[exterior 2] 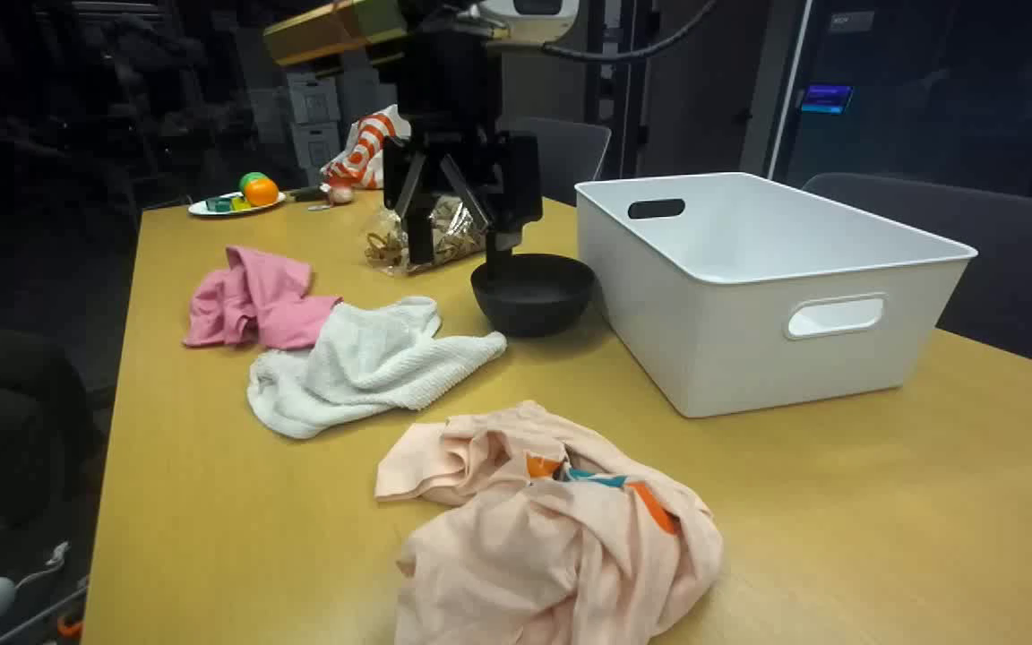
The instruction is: Put all the pieces of cloth into the white basket
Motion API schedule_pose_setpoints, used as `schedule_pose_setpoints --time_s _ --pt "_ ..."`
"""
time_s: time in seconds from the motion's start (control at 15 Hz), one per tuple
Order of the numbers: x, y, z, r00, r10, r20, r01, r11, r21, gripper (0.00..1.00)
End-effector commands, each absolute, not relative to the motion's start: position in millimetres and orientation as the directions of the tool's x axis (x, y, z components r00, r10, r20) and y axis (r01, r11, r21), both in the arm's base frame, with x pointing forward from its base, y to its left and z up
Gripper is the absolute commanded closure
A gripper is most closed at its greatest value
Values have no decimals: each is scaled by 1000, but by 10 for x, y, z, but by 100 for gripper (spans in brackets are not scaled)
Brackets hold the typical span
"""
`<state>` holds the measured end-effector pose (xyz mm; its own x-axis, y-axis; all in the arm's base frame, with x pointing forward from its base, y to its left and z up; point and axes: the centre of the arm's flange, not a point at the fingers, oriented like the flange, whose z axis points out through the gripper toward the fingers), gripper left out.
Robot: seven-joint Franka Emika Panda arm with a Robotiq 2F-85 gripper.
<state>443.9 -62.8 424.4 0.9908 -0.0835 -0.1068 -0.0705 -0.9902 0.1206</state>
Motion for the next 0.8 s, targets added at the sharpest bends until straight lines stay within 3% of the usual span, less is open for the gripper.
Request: schedule_pose_setpoints --time_s 0.0,0.73 --pt "4446 -629 4259 991 -84 -103 -71 -990 121 0" --pt "4461 -695 4189 990 -114 -85 -104 -987 120 0"
